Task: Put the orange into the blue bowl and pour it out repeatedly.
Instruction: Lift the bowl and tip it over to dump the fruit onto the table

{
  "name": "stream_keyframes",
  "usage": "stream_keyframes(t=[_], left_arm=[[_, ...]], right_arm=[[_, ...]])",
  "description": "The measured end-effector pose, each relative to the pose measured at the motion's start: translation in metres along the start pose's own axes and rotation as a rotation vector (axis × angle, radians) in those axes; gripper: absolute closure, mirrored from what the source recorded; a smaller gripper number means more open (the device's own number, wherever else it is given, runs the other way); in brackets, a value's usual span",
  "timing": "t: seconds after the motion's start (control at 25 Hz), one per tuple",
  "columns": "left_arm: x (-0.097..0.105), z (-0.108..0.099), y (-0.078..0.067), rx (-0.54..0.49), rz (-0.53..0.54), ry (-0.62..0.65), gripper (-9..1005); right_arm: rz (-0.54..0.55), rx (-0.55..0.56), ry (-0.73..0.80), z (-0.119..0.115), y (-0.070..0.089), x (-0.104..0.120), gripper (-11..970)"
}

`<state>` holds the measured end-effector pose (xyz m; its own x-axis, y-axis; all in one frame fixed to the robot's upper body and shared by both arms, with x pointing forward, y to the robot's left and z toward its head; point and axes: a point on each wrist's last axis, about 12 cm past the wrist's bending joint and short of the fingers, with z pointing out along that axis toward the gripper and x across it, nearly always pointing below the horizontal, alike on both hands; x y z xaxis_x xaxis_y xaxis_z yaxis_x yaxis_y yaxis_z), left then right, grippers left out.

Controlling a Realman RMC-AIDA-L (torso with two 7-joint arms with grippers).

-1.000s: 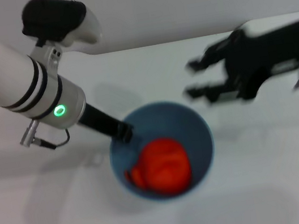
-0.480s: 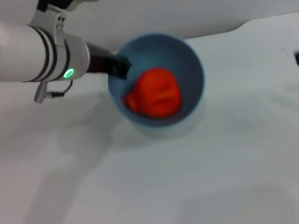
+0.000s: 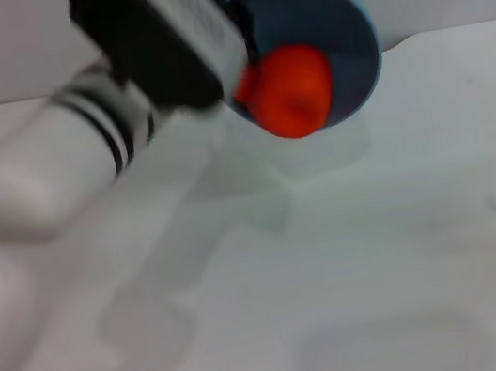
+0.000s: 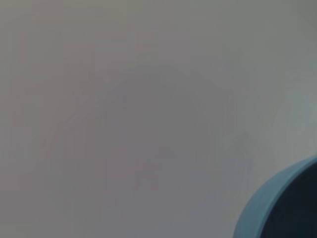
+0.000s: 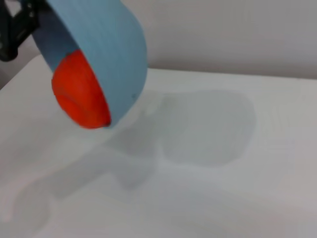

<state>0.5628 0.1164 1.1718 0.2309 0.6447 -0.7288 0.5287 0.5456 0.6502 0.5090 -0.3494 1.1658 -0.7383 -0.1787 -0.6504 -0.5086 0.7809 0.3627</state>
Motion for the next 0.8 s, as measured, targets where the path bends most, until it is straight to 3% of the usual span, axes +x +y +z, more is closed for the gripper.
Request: stream_keyframes(t=[0.04,0.28,0.36,0.56,0.68,0.8], left_arm=[[0.001,-0.002,-0.004,-0.015,0.038,-0.025,998],[0.014,-0.019,-0.054,-0.168,0.506,-0.231,998],[0.017,-0.021,-0.068,-0.202,0.592,-0.26,998],[0.024,-0.017,-0.086,-0.246,0.698,-0.265,998],[0.025,-0.018,-0.086,-0.282,0.694,-0.279,998],[0.021,-0.018,-0.079,-0.312,0.615,-0.269,997]], right_arm=[[0.003,-0.003,0.004,0.0,0.0,0.001,510],[0.01,-0.021,0.021,-0.001,0.002,0.004,509],[0.013,-0.026,0.025,-0.001,0.002,0.004,509],[0.018,-0.041,0.034,0.002,0.003,0.006,508],[0.021,-0.049,0.037,0.004,0.004,0.005,508],[0.02,-0.054,0.035,0.005,0.004,0.004,508]])
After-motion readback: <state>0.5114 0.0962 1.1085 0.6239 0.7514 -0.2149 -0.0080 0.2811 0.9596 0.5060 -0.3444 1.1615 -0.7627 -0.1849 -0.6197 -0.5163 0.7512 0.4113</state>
